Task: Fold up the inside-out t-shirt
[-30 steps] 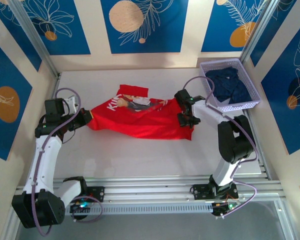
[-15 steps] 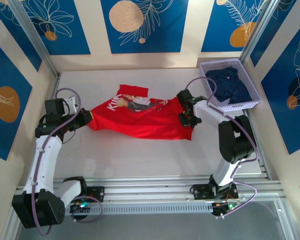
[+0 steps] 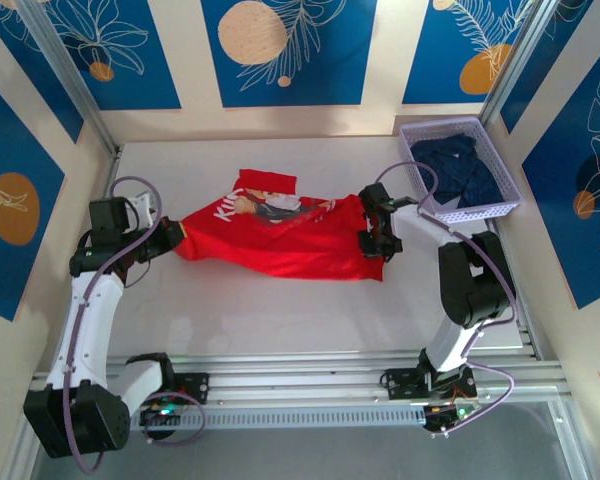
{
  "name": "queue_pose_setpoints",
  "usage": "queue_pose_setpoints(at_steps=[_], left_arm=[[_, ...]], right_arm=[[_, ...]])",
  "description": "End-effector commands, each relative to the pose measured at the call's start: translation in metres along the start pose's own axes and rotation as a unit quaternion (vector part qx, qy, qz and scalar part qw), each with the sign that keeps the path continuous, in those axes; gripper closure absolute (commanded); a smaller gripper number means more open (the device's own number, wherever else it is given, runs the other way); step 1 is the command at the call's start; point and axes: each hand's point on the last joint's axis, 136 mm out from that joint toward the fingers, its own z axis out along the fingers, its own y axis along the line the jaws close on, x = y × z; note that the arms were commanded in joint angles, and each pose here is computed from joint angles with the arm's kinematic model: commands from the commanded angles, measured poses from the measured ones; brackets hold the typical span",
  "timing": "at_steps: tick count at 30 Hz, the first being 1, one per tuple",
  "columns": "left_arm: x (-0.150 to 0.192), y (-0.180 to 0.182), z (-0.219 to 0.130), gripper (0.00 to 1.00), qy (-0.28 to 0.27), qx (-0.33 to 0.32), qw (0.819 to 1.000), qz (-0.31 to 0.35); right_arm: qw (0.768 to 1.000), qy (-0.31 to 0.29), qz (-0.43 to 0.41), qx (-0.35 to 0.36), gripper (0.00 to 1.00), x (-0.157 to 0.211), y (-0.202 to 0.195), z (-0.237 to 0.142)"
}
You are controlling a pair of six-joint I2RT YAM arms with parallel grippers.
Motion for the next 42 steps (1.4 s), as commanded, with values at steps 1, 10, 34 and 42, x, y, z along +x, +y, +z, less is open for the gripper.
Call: queue_pose_setpoints(at_steps=[1,10,34,42], left_arm=[[-0.001,-0.002,-0.003,1.00,-0.008,0.009,1.000,0.009],[-0.013,-0.003,-0.010,1.00,-0.034,-0.004,0.999,0.000],[-0.175,-0.111,-0.190,1.00,-0.359,-0.012,0.930,0.075],[-0.198,-0.158,-0.302,1.00,-0.455,-0.077,0.872,0.165]], right_arm=[[0.999,-0.010,0.016,-0.036,0.81,0.000,0.007,-0.008],[0.986,-0.122,0.043,-0.106,1.00,-0.031,0.004,-0.064],[0.807,-0.486,0.041,-0.333,1.00,-0.077,-0.017,-0.370],[0.770,-0.595,0.024,-0.229,1.00,-0.016,-0.037,-0.472]])
